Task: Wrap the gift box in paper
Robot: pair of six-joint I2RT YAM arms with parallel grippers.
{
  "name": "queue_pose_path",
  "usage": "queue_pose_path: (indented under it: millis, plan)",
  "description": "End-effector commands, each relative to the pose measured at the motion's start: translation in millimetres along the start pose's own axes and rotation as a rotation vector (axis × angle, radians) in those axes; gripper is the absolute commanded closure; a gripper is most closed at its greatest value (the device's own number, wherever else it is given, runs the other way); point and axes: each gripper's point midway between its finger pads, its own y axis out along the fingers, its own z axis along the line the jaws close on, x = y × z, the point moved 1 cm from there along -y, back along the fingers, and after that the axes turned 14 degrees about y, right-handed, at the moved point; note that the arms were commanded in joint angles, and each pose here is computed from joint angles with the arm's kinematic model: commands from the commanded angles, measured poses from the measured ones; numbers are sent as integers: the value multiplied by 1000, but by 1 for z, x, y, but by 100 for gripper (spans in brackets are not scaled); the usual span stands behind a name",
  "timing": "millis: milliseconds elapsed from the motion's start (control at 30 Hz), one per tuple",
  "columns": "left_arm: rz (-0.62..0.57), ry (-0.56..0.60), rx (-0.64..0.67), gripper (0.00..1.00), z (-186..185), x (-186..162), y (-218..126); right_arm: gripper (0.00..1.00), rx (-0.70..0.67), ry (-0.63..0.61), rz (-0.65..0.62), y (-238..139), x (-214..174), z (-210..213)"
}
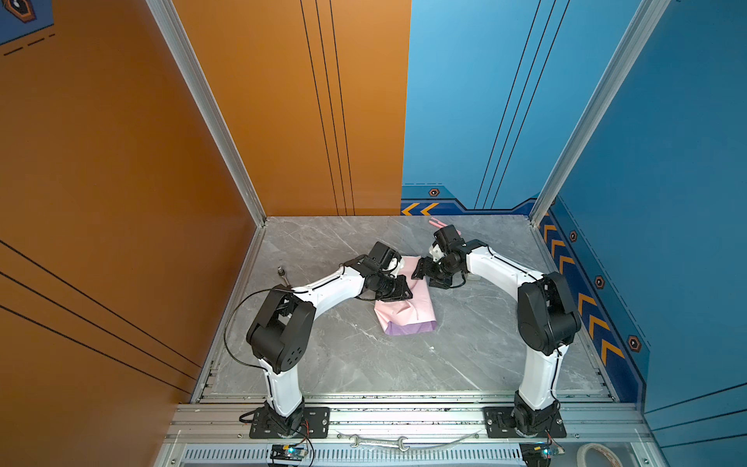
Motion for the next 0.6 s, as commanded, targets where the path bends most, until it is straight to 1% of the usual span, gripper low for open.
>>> queue_pose_path:
  millis: [0, 133, 200, 300, 367, 433, 500, 567]
  plan:
    - [13, 19, 22, 72, -1, 3, 1, 34, -76, 8, 2, 5, -3, -15]
    - [-25, 31, 2, 60, -12, 16, -9, 42, -104, 11, -13, 8, 0, -22]
    - [-58, 44, -10, 57, -21, 26, -19, 46, -118, 12, -17, 10, 0, -26]
    - [-111, 48, -27, 48, -31, 39, -38, 49, -131, 13, -13, 12, -1, -31]
    - [-150, 36, -23, 45, -31, 45, -54, 49, -134, 15, -12, 13, -2, -32]
    - [-185, 0, -2, 41, -23, 45, -67, 49, -133, 14, -13, 13, -2, -32]
    - [-215, -55, 50, 39, -3, 39, -78, 49, -128, 13, -16, 11, -1, -30]
    - [-226, -128, 108, 38, 23, 25, -82, 48, -121, 11, -18, 9, -2, -29]
